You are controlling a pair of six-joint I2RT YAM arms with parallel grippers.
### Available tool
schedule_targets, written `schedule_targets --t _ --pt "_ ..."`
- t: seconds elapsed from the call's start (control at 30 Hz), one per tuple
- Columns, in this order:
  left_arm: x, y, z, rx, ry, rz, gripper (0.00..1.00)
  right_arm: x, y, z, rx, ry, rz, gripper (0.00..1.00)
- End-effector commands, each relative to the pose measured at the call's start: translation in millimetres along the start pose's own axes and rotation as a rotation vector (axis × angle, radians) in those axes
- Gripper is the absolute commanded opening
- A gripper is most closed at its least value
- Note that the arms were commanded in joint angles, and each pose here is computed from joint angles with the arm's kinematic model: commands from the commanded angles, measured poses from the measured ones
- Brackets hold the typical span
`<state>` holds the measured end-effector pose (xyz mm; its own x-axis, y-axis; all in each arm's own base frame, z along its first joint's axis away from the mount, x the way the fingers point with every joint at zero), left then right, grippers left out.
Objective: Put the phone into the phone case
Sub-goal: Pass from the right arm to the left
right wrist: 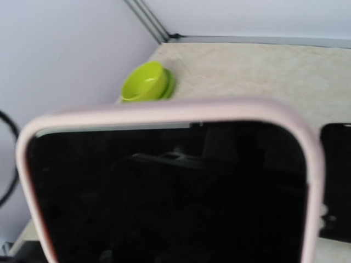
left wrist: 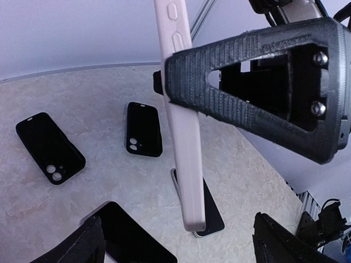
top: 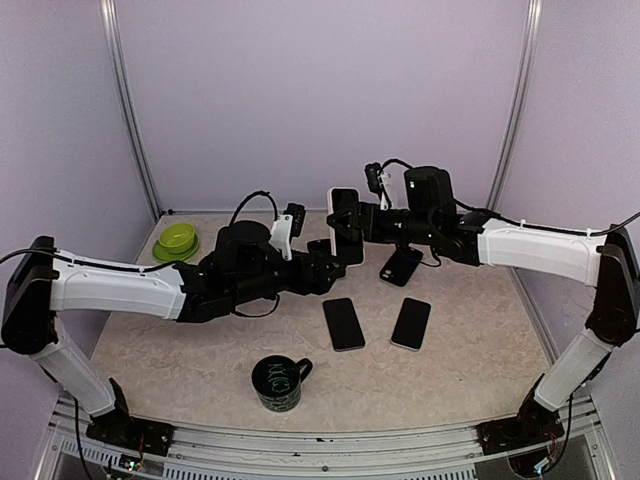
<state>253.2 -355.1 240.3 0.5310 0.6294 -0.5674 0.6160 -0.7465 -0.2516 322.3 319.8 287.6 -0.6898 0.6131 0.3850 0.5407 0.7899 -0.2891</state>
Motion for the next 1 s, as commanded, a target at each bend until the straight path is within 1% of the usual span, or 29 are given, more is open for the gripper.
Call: schedule_targets --t 0.0,0.03,0.1,0.23,0.33,0.53,0.63,0.73,0.8,0.87,0.9,0.97 --pt "-12.9 7.9 -5.4 -0.005 0.014 0.055 0.88 24.7 -10.1 -23.5 -0.116 -0.003 -0.077 0.70" --pt "-12.0 10.2 -3.8 -0.001 0.014 0.051 0.86 25.8 -9.3 -21.3 -0.113 -0.003 -0.080 0.70" --pt "-10.9 13.2 -2.0 0.004 0.015 0.049 0.77 26.0 -9.6 -19.6 -0.112 0.002 -0.081 0.70" --pt "-7.4 16.7 0.5 0.005 0.005 0.042 0.52 27.1 -11.8 -18.4 -0.119 0.000 -0.077 0.70" --pt "-5.3 16.8 -1.0 -0.005 -0.005 0.040 0.37 27.7 -12.5 -17.1 -0.117 -0.003 -0.079 0.70" --pt "-2.4 19.5 -3.5 -0.019 -0.014 0.029 0.13 28.2 -13.7 -12.4 -0.115 0.004 -0.092 0.71" --pt "-0.9 19.3 -5.0 -0.026 -0.016 0.024 0.06 27.3 -13.9 -9.7 -0.111 0.002 -0.088 0.74" --pt "3.9 17.2 -7.4 -0.038 -0.022 0.006 0.01 26.5 -16.9 -11.5 -0.118 -0.015 -0.074 0.80" --pt "11.0 14.4 -9.0 -0.045 -0.029 -0.014 0.00 27.2 -20.2 -16.1 -0.131 -0.040 -0.065 0.87" --pt "20.7 9.5 -12.9 -0.052 -0.051 -0.032 0.00 26.6 -23.1 -20.8 -0.138 -0.055 -0.050 0.97" --pt "26.6 6.5 -15.0 -0.057 -0.064 -0.037 0.00 26.1 -24.6 -22.8 -0.139 -0.058 -0.041 0.99" --pt "36.2 -1.1 -19.8 -0.070 -0.088 -0.043 0.00 24.0 -27.1 -24.9 -0.144 -0.059 -0.027 1.00"
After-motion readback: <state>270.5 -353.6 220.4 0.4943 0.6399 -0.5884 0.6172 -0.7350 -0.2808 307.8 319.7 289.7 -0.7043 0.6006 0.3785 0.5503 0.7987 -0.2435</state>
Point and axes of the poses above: each gripper's point midway between its finger pads, its own y axis out along the fingers, its own x axis along the line the jaws close on, z = x × y, the point moved 6 cm from there along -y, back along the fingers, and after that the axes turned 10 degrees about -y, right-handed, at the moved point
